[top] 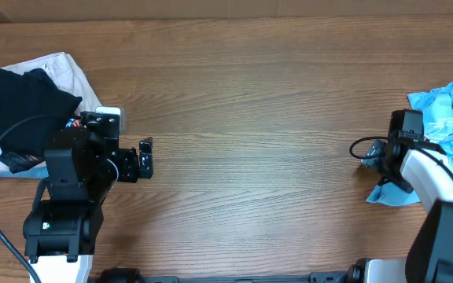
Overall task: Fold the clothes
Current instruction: 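Grasp the crumpled light-blue T-shirt with the right gripper, then drag the blue T-shirt leftward to the table center with right gripper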
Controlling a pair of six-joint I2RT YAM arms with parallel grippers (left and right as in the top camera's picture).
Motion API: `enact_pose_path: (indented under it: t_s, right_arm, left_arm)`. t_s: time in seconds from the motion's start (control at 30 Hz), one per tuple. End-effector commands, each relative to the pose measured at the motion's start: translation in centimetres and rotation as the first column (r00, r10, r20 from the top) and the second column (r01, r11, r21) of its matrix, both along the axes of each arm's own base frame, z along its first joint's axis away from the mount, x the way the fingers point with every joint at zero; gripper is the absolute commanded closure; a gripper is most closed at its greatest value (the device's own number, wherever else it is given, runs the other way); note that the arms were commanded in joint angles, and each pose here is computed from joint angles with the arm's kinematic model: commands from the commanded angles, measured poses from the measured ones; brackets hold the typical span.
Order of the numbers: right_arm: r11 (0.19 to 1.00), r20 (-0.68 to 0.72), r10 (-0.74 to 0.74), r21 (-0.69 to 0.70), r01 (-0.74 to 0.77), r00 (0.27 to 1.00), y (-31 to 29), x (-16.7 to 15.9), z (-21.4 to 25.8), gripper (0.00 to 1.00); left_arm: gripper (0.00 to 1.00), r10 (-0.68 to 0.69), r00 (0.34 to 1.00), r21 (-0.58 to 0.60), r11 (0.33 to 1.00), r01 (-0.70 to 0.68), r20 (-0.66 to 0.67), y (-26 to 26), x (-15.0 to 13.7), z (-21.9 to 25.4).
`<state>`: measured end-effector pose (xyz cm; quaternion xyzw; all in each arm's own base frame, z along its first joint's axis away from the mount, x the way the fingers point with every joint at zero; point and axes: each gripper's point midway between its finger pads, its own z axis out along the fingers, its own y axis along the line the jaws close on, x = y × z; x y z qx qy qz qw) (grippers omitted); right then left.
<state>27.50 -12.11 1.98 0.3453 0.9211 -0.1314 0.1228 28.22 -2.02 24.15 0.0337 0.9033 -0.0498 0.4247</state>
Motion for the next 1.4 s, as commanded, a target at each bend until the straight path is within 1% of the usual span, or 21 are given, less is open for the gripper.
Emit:
enact_pose_path:
  t_s: [0.0,0.03,0.1,0.13,0.17,0.23,0.3,0.43,0.47,0.53,0.6,0.63,0.73,0.8,0.83,0.9,0.93,1.0,1.07,1.17,1.37]
  right_arm:
    - [0.994,-0.034,-0.107,0.005,0.107,0.994,-1.5,-0.6,-1.6,0.13]
    - [0.993,-0.048,-0.115,0.008,0.115,0.992,-1.7,-0.9,-2.0,0.14]
    - [0.991,-0.078,-0.13,0.018,0.132,0.988,-2.0,-1.4,-2.9,0.27]
    - [0.99,-0.084,-0.132,0.028,0.135,0.988,-1.9,-1.5,-3.1,0.36]
    - [0.99,-0.084,-0.128,0.052,0.133,0.988,-1.5,-1.5,-3.3,0.53]
    - [0.984,-0.053,-0.104,0.138,0.11,0.993,-0.1,-0.6,-3.5,0.64]
    - [0.945,0.014,0.042,0.324,-0.044,0.999,3.7,1.3,-3.2,0.72]
    - [0.77,0.251,0.31,0.499,-0.397,0.917,10.8,5.1,0.6,0.71]
    - [0.679,0.357,0.386,0.515,-0.524,0.851,13.9,6.6,3.4,0.71]
    - [0.6,0.449,0.448,0.49,-0.632,0.773,17.0,8.3,6.6,0.71]
    - [0.485,0.574,0.526,0.404,-0.776,0.628,21.8,10.9,11.8,0.71]
    - [0.455,0.609,0.548,0.359,-0.815,0.574,23.4,11.7,13.5,0.71]
    - [0.333,0.735,0.592,0.151,-0.931,0.331,29.3,14.3,20.2,0.72]
    - [0.311,0.779,0.582,0.053,-0.949,0.234,31.5,15.3,23.3,0.72]
    - [0.322,0.791,0.573,0.022,-0.946,0.214,32.1,15.8,24.4,0.72]
    - [0.441,0.809,0.559,-0.102,-0.892,0.184,33.0,18.0,27.4,0.31]
    - [0.446,0.802,0.565,-0.095,-0.89,0.197,32.8,17.9,27.1,0.3]
    - [0.496,0.753,0.595,-0.067,-0.866,0.282,31.0,17.9,25.2,0.1]
    - [0.572,0.687,0.611,-0.039,-0.819,0.394,28.2,17.8,23.3,0.0]
    - [0.683,0.555,0.602,0.015,-0.73,0.574,23.2,16.6,20.1,0.0]
    - [0.788,0.41,0.527,0.093,-0.609,0.745,16.5,14.4,17.2,0.0]
  left_arm:
    - [0.0,0.016,0.999,-0.031,0.999,-0.015,0.029,0.0,0.2,1.3]
    - [0.0,0.017,0.999,-0.032,0.999,-0.016,0.029,0.0,0.2,1.3]
    - [0.0,0.019,0.999,-0.034,0.999,-0.018,0.028,0.0,0.2,1.3]
    - [0.0,0.019,0.999,-0.034,0.999,-0.018,0.029,0.0,0.3,1.3]
    - [0.01,0.019,0.999,-0.034,0.999,-0.018,0.029,0.0,0.3,1.4]
    - [0.0,0.019,0.999,-0.035,0.999,-0.018,0.033,0.0,0.3,1.4]
    - [0.0,0.025,0.999,-0.041,0.999,-0.023,0.039,0.0,0.4,1.6]
    - [0.0,0.024,0.999,-0.041,0.999,-0.023,0.047,0.0,0.5,1.7]
    - [0.0,0.024,0.998,-0.041,0.999,-0.022,0.05,0.0,0.6,1.8]
    - [0.0,0.028,0.998,-0.045,0.999,-0.025,0.053,0.0,0.6,1.8]
    - [0.0,0.029,0.998,-0.047,0.999,-0.026,0.058,0.0,0.7,2.0]
    - [0.0,0.029,0.998,-0.047,0.999,-0.026,0.061,0.0,0.8,2.0]
    - [0.0,0.029,0.997,-0.047,0.999,-0.026,0.068,0.0,0.9,2.2]
    - [0.0,0.029,0.997,-0.047,0.999,-0.026,0.065,0.0,0.9,2.1]
    - [0.0,0.029,0.998,-0.047,0.999,-0.026,0.063,0.0,0.9,2.0]
    - [0.0,0.029,0.999,-0.047,0.999,-0.027,0.045,0.0,1.2,1.5]
    - [0.0,0.028,0.999,-0.047,0.999,-0.026,0.043,0.0,1.2,1.5]
    - [0.0,0.028,0.999,-0.048,0.999,-0.026,0.033,-0.1,1.3,1.2]
    - [0.0,0.036,0.999,-0.067,0.997,-0.034,0.027,-0.2,1.4,1.1]
    - [0.0,-0.015,1.0,-0.109,0.994,0.016,0.016,-1.3,1.4,1.0]
    - [0.0,-0.093,0.993,-0.255,0.964,0.072,-0.069,-4.6,2.4,-0.8]
